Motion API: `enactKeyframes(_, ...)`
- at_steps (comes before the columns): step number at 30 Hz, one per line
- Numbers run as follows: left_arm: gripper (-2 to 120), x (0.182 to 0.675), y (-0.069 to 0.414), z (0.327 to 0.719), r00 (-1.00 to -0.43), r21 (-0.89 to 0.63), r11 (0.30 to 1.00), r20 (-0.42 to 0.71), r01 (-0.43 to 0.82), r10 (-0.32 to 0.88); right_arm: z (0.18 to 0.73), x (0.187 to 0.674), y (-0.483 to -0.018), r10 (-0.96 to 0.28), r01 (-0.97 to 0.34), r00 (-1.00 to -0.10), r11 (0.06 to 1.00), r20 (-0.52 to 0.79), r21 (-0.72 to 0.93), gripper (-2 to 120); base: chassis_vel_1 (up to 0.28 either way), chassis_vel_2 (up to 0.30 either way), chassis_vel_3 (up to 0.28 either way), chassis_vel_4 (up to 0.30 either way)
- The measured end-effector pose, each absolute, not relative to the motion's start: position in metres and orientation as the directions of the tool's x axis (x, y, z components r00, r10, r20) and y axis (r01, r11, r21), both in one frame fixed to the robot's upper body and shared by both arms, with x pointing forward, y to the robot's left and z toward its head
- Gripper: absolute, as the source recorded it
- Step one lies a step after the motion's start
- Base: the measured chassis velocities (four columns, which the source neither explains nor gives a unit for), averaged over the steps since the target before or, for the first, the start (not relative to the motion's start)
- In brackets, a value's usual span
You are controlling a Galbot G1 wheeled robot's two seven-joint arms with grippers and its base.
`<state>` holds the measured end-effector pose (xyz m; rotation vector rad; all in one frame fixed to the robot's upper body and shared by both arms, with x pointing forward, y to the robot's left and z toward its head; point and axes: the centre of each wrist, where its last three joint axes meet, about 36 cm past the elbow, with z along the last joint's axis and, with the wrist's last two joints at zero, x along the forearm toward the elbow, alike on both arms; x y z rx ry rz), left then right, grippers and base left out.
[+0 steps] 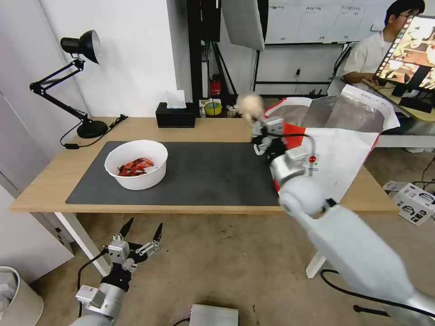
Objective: Pick up the trash from the table and place it into the takeout bag.
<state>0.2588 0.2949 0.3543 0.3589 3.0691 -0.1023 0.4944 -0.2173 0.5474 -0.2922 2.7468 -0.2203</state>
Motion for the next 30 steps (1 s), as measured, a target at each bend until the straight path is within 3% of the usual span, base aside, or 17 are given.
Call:
enactKeyframes(11, 100, 0.257, 0.291, 0.354, -0.971, -0.064, 0.97, -0.056, 0.235, 0.231, 0.553, 0.504, -0.269, -0.032, 0.035, -0.95, 0.978, -0.31, -0.206, 2, 0.0, 0.0, 0.0, 0.0)
enactKeyframes(22, 100, 0.26, 0.29, 0.354, -0.97, -0.067, 0.969, -0.063, 0.239, 0.235, 0.548, 0.508, -0.283, 0.05, 0.104, -0.963, 0.975, -0.266, -0.196, 2, 0.0, 0.0, 0.0, 0.0)
enactKeyframes(24, 100, 0.26, 0.289, 0.354, -0.97, -0.068, 0.969, -0.064, 0.239, 0.235, 0.548, 0.508, -0.283, 0.051, 0.105, -0.963, 0.975, -0.265, -0.195, 5, 0.0, 0.0, 0.0, 0.0)
enactKeyframes(30, 100, 0.26, 0.288, 0.354, -0.97, -0.072, 0.968, -0.063, 0.241, 0.237, 0.546, 0.507, -0.282, 0.054, 0.107, -0.966, 0.974, -0.252, -0.2, 28, 0.0, 0.0, 0.0, 0.0)
